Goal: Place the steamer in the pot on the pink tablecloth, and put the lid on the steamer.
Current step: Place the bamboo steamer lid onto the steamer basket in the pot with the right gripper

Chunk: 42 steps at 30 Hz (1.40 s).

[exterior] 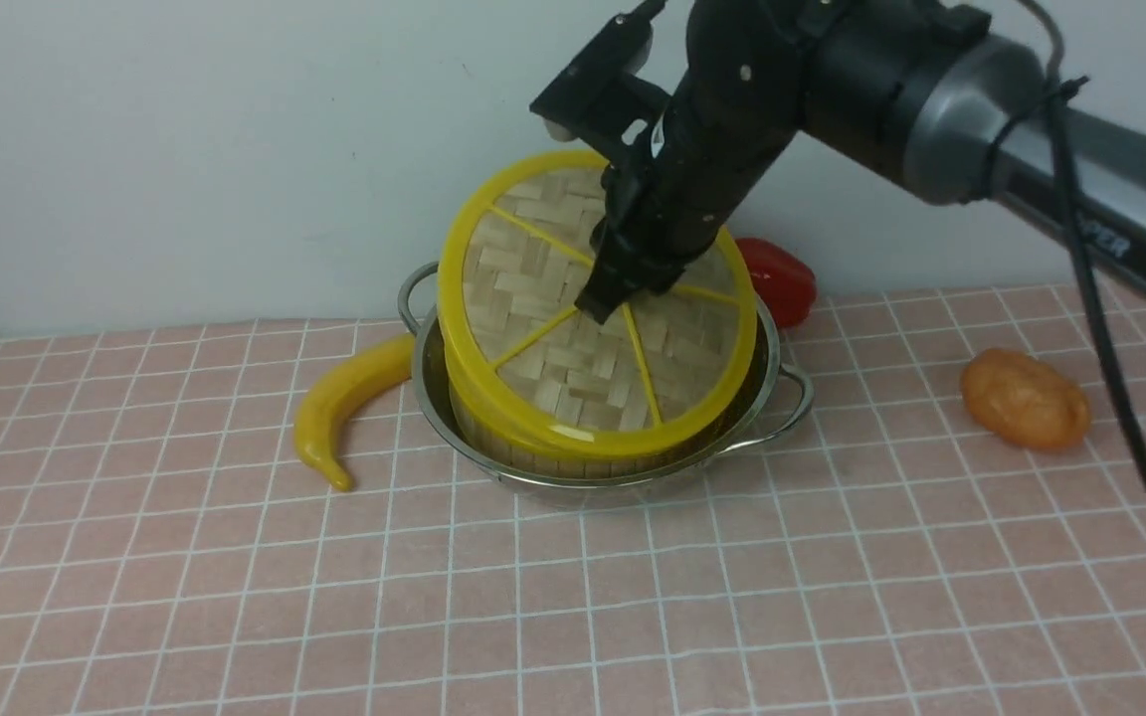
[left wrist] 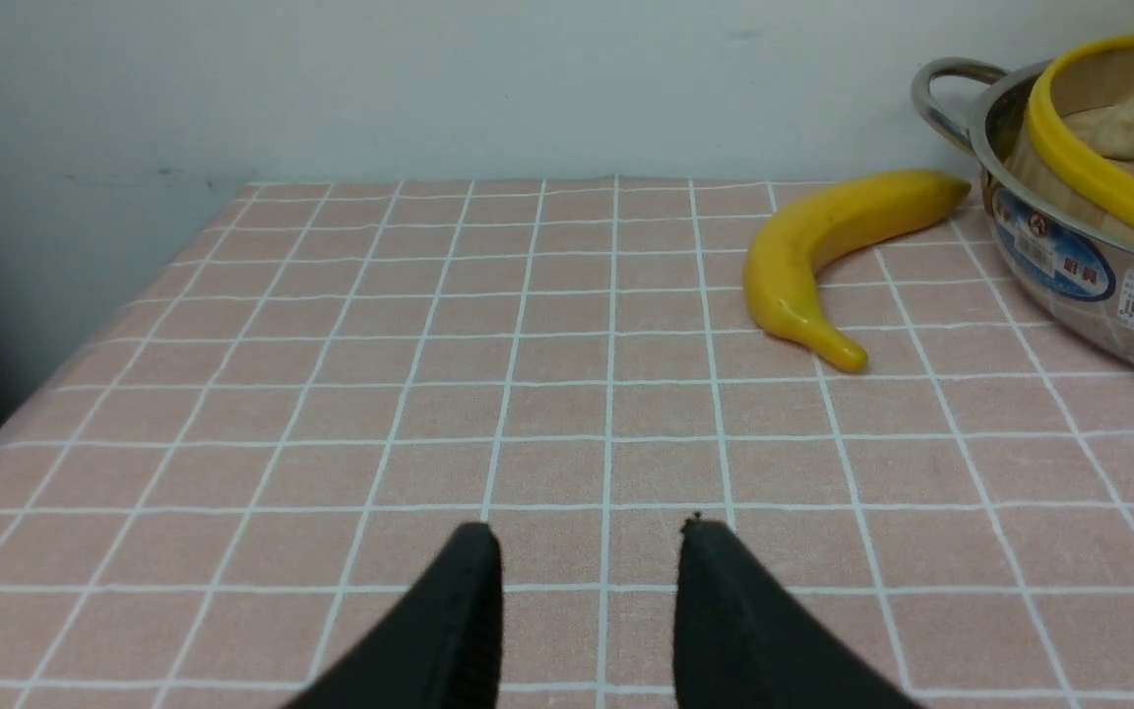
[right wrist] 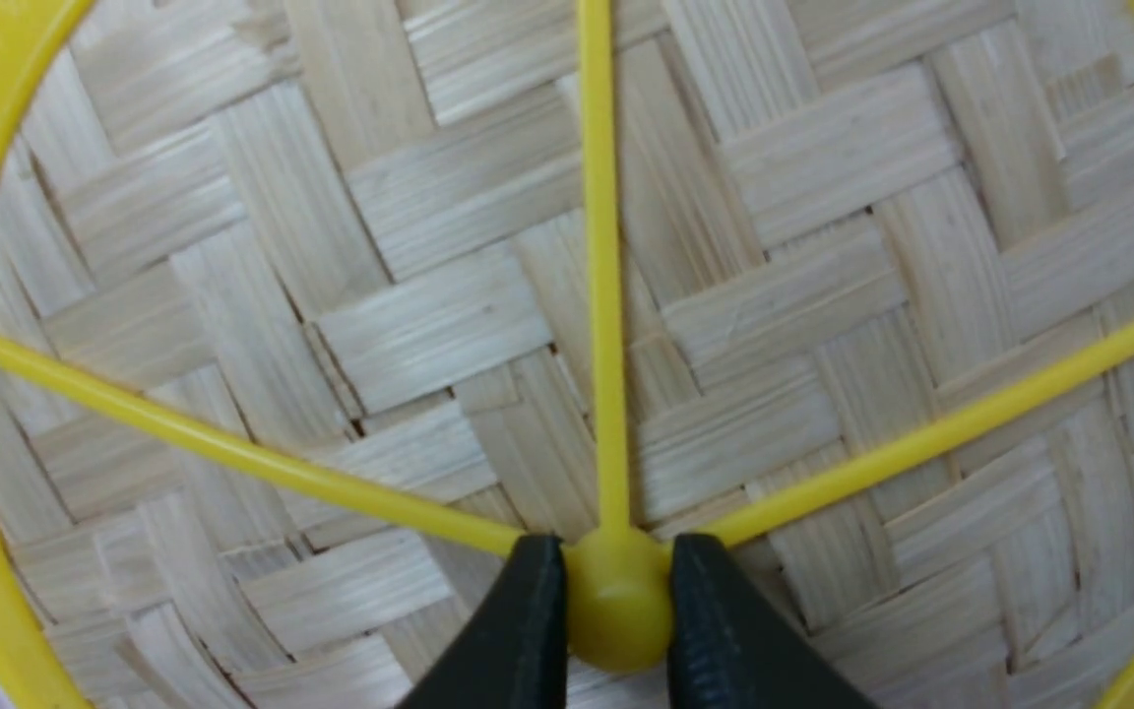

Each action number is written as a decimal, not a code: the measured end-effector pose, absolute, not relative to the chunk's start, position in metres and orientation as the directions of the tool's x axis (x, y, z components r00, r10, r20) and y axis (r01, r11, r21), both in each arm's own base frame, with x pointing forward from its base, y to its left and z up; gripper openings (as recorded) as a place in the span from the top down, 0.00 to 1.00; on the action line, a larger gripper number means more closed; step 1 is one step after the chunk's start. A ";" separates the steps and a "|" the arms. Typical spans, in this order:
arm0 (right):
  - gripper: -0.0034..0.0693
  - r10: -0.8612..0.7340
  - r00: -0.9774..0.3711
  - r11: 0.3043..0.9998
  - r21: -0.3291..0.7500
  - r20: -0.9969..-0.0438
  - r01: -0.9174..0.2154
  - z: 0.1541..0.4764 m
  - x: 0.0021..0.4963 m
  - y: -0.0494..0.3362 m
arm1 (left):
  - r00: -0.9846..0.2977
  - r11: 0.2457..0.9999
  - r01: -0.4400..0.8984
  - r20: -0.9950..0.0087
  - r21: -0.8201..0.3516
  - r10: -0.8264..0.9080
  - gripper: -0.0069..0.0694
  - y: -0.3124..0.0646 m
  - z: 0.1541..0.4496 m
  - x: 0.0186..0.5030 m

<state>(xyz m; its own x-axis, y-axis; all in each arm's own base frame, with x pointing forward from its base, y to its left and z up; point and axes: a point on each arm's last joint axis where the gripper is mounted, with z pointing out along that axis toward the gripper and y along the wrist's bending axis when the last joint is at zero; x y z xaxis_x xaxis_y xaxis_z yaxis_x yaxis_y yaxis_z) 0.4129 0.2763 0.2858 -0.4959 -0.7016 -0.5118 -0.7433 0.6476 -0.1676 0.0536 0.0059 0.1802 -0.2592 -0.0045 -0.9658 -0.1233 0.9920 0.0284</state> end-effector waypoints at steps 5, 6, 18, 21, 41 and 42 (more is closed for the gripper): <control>0.75 -0.717 -0.477 0.630 -0.181 -0.509 -0.755 0.275 0.419 0.281 | -0.259 0.992 -0.123 -0.966 0.028 -0.005 0.59 0.006 0.180 0.054; 0.75 -0.720 -0.471 0.626 -0.184 -0.509 -0.758 0.273 0.420 0.281 | -0.259 0.992 -0.123 -0.966 0.028 -0.005 0.59 0.006 0.180 0.054; 0.75 -0.725 -0.447 0.621 -0.217 -0.524 -0.753 0.260 0.429 0.285 | -0.259 0.992 -0.123 -0.966 0.028 -0.005 0.59 0.006 0.180 0.054; 0.75 -0.724 -0.434 0.620 -0.231 -0.535 -0.749 0.259 0.432 0.286 | -0.259 0.992 -0.123 -0.966 0.028 -0.005 0.59 0.006 0.180 0.054; 0.75 -0.733 -0.415 0.615 -0.265 -0.539 -0.743 0.250 0.437 0.288 | -0.259 0.992 -0.123 -0.966 0.028 -0.005 0.59 0.006 0.180 0.054; 0.75 -0.733 -0.413 0.615 -0.266 -0.541 -0.742 0.250 0.438 0.288 | -0.259 0.992 -0.123 -0.966 0.028 -0.005 0.59 0.006 0.180 0.054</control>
<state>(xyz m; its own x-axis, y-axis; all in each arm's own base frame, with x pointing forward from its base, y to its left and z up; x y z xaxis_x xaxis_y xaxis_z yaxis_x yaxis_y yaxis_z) 0.4377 0.2877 0.2502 -0.4133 -0.7326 -0.5409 -0.7424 0.6150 -0.2657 0.0536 0.0059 0.1802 -0.2592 -0.0045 -0.9658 -0.1233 0.9920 0.0284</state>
